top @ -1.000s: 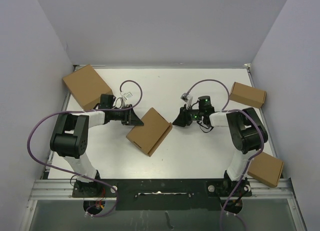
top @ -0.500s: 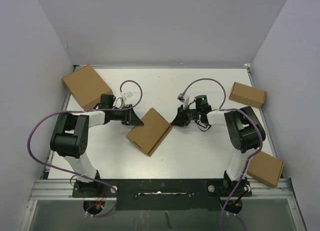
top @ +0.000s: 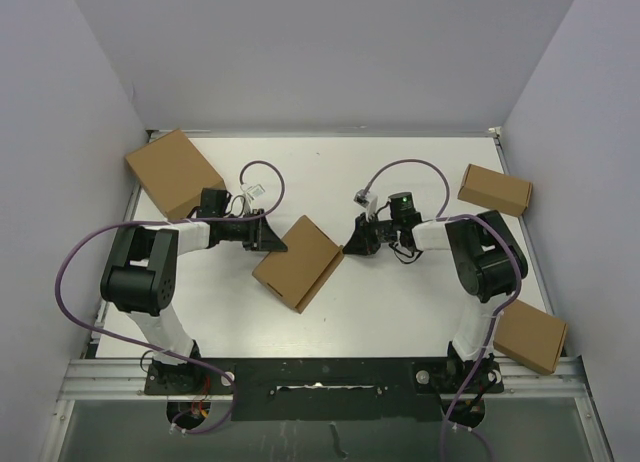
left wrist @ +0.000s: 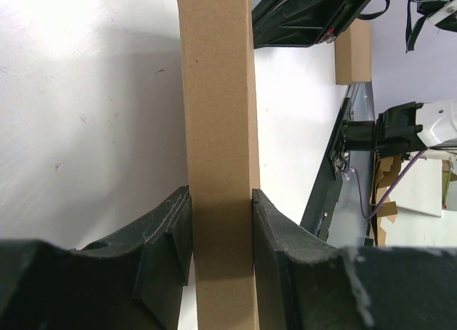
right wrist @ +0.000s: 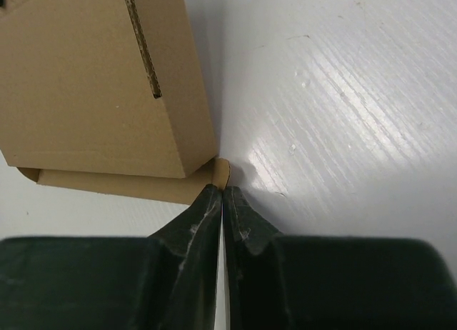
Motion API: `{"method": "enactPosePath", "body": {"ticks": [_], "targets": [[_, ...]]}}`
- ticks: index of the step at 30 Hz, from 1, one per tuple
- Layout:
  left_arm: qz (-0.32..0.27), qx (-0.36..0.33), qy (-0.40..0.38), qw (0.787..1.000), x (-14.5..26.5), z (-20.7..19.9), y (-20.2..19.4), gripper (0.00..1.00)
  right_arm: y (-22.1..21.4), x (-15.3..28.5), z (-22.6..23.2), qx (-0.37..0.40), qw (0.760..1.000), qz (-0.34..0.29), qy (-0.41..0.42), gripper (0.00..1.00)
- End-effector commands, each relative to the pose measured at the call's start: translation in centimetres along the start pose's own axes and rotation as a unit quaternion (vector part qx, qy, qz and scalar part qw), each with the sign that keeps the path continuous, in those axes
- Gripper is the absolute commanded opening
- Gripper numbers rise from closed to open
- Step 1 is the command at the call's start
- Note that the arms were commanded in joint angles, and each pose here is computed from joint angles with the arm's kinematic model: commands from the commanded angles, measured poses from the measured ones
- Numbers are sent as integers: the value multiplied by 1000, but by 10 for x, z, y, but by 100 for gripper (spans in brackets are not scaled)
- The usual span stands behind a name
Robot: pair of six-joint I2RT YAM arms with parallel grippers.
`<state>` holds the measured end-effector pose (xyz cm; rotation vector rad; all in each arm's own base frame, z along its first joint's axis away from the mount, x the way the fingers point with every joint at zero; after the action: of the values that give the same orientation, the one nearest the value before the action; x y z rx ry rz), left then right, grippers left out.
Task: Fold the paper box
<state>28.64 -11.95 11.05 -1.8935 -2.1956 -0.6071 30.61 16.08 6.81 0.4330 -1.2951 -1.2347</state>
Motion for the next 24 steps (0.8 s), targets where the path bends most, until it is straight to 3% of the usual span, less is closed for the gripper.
{"method": "enactPosePath", "body": {"ticks": [1,24], "targets": [[-12,-30,13,999,-4,9,10,13,14,-3,0,46,999,-17,8,2],[-29,-5,23,999,2,14,12,12,17,4,18,124,992,-12,4,0]]}}
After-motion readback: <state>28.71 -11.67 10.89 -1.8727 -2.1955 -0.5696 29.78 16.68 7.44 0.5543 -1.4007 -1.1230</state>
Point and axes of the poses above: each gripper's point midway between its finger pads, its own x axis back along the fingers, its own z axis along the line the jaws close on, y = z × x, the point moved 10 cm from there along x, back along the fingers, and after that the axes turned 15 degrees about x, right-handed, at the moved point
